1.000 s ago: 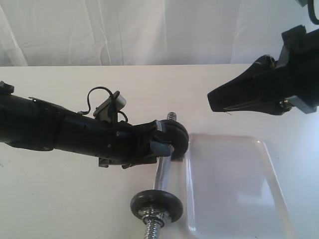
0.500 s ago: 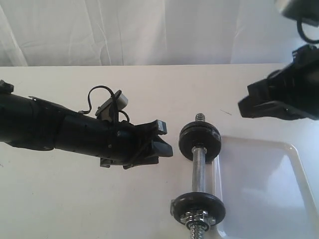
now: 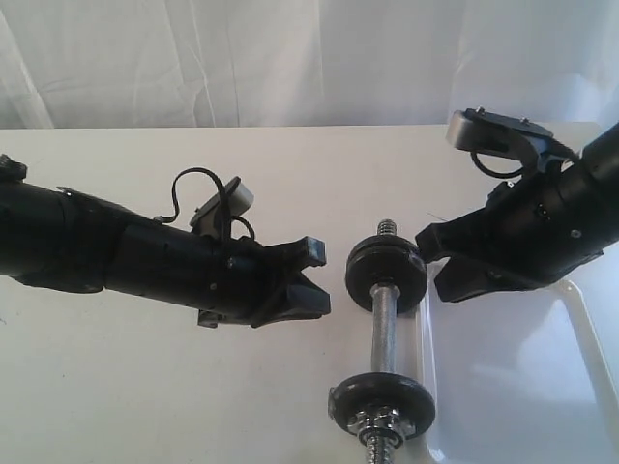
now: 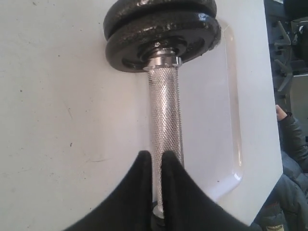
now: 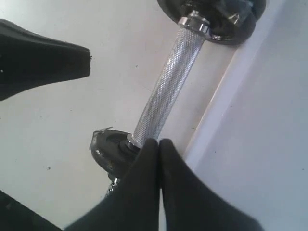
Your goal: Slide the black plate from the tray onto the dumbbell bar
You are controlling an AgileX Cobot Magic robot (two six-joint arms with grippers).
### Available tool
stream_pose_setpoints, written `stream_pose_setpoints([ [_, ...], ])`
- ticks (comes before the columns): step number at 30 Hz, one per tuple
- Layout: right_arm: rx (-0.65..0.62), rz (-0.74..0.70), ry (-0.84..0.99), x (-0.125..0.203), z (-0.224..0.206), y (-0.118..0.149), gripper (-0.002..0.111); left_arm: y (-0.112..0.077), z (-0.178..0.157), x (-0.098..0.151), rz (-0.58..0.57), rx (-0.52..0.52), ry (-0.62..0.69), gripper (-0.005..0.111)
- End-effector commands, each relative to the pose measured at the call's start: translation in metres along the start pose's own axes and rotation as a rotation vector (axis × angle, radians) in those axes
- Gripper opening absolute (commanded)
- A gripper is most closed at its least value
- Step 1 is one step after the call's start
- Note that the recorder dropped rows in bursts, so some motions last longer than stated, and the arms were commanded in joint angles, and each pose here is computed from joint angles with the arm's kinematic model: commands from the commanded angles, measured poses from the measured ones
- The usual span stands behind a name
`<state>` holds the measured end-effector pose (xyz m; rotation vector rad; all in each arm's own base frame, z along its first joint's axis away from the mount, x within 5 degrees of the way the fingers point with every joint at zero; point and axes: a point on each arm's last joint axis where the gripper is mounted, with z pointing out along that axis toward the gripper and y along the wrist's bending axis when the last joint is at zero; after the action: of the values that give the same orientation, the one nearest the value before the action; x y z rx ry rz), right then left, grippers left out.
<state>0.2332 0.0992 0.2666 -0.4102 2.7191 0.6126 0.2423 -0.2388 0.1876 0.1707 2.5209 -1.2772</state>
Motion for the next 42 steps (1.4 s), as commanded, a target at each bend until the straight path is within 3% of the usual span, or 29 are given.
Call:
stream_pose_setpoints([
  [1, -0.007, -0.022, -0.029, 0.001, -0.007, 0.004, 0.0, -0.005, -0.002, 0.003, 0.015, 0.041, 0.028, 0.0],
  [8, 0.018, -0.102, -0.153, 0.002, -0.036, 0.013, 0.0, -0.013, -0.012, 0.005, 0.106, 0.049, 0.057, 0.0],
  [13, 0.008, -0.117, -0.196, 0.022, -0.051, 0.019, 0.0, -0.012, -0.012, 0.008, 0.121, 0.041, 0.087, 0.0],
  [17, -0.048, -0.128, -0.282, 0.05, -0.075, 0.032, 0.0, -0.012, -0.012, 0.008, 0.122, 0.04, 0.088, 0.0],
  [23, -0.074, -0.241, -0.576, 0.107, -0.139, 0.056, 0.0, -0.009, -0.008, 0.009, 0.114, 0.036, 0.1, 0.0],
  [29, -0.09, -0.289, -0.768, 0.154, -0.172, 0.066, 0.0, -0.007, -0.006, 0.01, 0.111, 0.035, 0.11, 0.0],
  [42, -0.129, -0.224, -0.66, 0.176, -0.169, 0.067, 0.0, -0.009, -0.007, 0.011, 0.116, 0.05, 0.122, 0.0],
])
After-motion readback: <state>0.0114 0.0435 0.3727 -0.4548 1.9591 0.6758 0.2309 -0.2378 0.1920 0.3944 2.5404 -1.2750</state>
